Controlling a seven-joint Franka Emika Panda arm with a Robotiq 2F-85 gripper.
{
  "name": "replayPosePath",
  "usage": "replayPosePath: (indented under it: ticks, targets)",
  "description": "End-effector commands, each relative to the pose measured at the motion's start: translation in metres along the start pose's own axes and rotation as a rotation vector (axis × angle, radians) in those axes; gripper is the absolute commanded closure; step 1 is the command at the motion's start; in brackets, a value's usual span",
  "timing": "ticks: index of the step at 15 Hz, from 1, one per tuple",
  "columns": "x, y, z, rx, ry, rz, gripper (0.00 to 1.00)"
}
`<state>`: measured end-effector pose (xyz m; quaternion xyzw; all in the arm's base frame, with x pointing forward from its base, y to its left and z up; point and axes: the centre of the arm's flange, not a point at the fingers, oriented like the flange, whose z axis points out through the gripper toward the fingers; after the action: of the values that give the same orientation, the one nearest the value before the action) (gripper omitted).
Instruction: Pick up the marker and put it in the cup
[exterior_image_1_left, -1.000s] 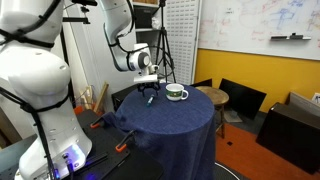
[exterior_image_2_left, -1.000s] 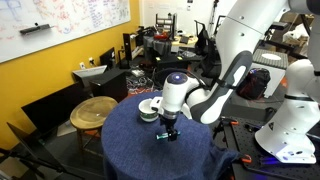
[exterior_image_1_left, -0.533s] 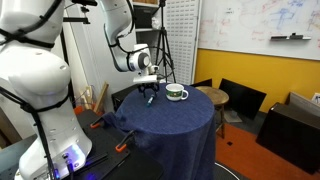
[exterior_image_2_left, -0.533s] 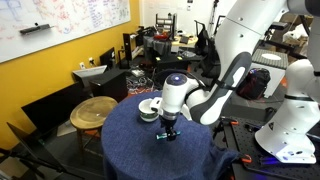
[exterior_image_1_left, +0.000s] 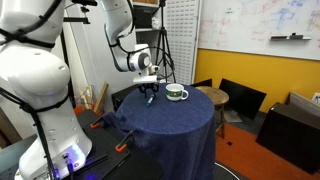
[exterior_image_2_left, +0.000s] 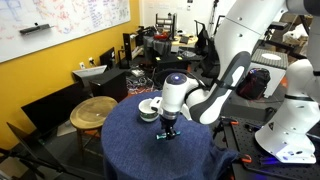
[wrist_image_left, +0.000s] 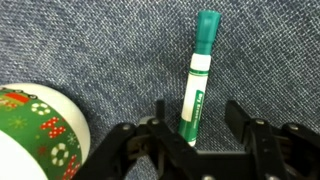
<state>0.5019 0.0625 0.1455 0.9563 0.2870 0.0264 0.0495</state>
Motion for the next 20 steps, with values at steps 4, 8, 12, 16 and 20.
replayPosePath:
  ticks: [4, 8, 12, 16, 20]
  targets:
    - [0.004, 0.005, 0.004, 0.037, 0.022, 0.028, 0.37]
    - [0.004, 0.007, 0.008, 0.053, 0.02, 0.046, 0.39]
    - [0.005, 0.01, 0.011, 0.063, 0.019, 0.057, 0.41]
    - [0.007, 0.012, 0.013, 0.067, 0.017, 0.064, 0.7]
    - [0.008, 0.014, 0.014, 0.068, 0.018, 0.066, 1.0]
